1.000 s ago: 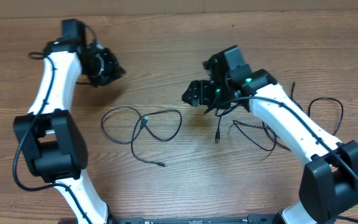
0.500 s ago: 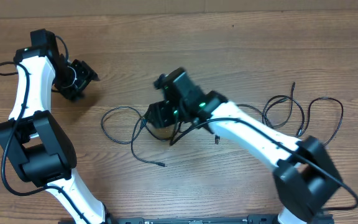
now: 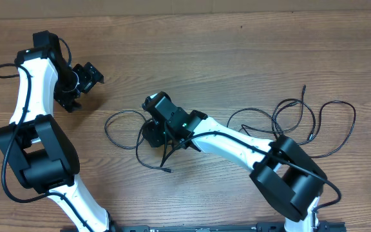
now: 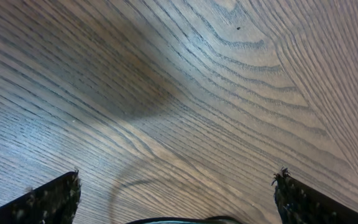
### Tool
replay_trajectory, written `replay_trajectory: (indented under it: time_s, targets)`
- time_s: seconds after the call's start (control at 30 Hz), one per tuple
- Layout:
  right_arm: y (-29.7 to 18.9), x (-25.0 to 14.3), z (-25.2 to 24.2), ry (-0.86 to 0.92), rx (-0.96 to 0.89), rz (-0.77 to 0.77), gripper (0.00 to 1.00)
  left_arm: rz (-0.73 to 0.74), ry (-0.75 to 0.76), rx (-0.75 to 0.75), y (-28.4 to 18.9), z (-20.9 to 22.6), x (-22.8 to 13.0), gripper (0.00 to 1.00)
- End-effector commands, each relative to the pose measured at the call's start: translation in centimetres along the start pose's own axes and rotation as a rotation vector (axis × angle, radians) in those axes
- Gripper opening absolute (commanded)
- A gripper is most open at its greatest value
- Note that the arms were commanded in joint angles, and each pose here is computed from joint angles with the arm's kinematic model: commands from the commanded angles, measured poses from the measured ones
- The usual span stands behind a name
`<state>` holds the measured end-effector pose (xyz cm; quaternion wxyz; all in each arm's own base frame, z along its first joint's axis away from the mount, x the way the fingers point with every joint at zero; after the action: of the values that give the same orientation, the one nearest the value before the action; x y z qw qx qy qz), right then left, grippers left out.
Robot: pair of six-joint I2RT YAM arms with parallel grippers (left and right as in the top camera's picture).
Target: Untangle cables
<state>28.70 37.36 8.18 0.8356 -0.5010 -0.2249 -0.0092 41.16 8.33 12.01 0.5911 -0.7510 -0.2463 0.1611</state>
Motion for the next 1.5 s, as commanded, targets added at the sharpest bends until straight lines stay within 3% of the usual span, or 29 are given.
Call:
replay_trajectory:
  time_s: [0.0, 0.2, 0.23, 0.37, 0.67, 0.9, 1.47]
  targets:
    - [1.1, -0.8, -0.6, -0.005, -0.024, 0.027, 0.59, -0.017, 0.013, 0.011, -0.4, 0.0, 0.3, 1.0]
    - [0.9, -2.7, 1.5, 0.004, 0.14, 0.158, 0.87, -0.017, 0.013, 0.011, -0.4, 0.0, 0.3, 1.0]
    - [0.9, -2.8, 1.7, 0.011, 0.152, 0.169, 0.99, -0.017, 0.013, 0.011, -0.4, 0.0, 0.3, 1.0]
    - [1.2, -3.3, 2.1, 0.007, 0.11, 0.152, 1.0, -0.017, 0.013, 0.011, -0.4, 0.0, 0.3, 1.0]
    - [2.1, -3.3, 2.0, -0.088, -0.181, -0.073, 1.0, -0.017, 0.013, 0.011, -0.4, 0.0, 0.3, 1.0]
    - [4.3, -5.5, 2.5, -0.129, -0.189, -0.032, 1.0, -0.017, 0.013, 0.011, -0.4, 0.0, 0.3, 1.0]
    - [4.3, -5.6, 1.4, -0.234, -0.255, -0.028, 1.0, -0.017, 0.013, 0.011, -0.4, 0.0, 0.3, 1.0]
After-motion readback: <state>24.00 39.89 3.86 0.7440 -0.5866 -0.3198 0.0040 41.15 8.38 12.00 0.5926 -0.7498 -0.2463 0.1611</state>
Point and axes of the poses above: each gripper's point midway between its finger pads, its own y axis out along the fingers, its own z axis along the line the jaws close on, x = y × z, the point moved 4 cm from there along -y, back along the fingers, and after that the axes turned 12 degrees about y, right-handed, at the moved point
